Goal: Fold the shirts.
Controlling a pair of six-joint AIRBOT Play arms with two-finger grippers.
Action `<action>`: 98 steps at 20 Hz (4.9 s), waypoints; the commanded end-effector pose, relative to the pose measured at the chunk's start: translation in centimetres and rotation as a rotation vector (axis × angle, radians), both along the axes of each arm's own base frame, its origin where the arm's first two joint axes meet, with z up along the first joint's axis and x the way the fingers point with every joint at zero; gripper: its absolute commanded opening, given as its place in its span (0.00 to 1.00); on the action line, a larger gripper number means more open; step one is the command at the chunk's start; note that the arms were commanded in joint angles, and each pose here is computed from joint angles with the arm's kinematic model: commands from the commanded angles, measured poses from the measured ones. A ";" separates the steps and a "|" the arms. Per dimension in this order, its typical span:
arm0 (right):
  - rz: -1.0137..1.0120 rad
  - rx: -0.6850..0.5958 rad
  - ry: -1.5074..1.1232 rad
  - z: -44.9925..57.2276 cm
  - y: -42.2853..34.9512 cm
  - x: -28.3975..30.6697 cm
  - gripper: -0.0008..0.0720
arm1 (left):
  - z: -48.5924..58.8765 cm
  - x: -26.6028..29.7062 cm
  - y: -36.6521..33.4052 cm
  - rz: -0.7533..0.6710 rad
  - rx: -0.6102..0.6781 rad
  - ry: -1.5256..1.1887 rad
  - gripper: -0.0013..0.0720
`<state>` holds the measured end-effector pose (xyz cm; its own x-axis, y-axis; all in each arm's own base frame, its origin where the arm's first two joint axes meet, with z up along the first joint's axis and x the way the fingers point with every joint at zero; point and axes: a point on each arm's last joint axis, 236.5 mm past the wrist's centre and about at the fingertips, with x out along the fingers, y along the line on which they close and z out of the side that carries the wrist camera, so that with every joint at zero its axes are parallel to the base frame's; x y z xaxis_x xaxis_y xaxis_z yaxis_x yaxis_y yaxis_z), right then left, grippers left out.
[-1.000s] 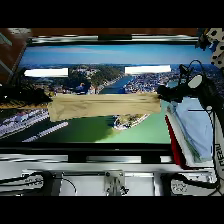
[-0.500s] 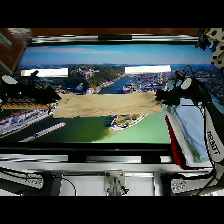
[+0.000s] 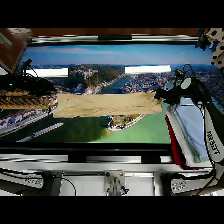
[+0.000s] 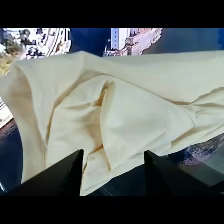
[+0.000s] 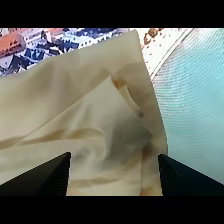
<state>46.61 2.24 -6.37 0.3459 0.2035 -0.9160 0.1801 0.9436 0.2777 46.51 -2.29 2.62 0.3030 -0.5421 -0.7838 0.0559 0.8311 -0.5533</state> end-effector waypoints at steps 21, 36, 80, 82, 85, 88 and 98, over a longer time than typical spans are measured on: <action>0.096 0.153 -0.220 8.4 4.1 3.5 0.10 | 2.5 0.6 -4.7 -0.067 -0.062 -0.061 0.64; 0.176 0.264 -0.236 22.5 7.7 -7.5 0.10 | -2.7 -4.5 -33.6 -0.338 -0.228 -0.005 0.07; 0.283 0.855 -0.217 12.6 48.5 -7.4 0.83 | 27.0 -6.0 1.3 0.293 0.206 -0.634 0.07; 0.358 0.828 -0.203 12.9 47.1 -7.6 0.83 | 26.8 -6.1 1.3 0.290 0.206 -0.628 0.07; 0.456 0.745 -0.135 12.6 42.8 -7.6 0.83 | 26.7 -6.2 1.2 0.278 0.213 -0.626 0.07; 0.469 0.488 -0.006 9.5 33.8 -6.8 0.83 | 26.7 -6.2 1.2 0.278 0.213 -0.626 0.07; 0.362 0.278 0.341 -1.7 24.2 -8.3 0.94 | 26.2 -6.3 1.1 0.252 0.227 -0.616 0.07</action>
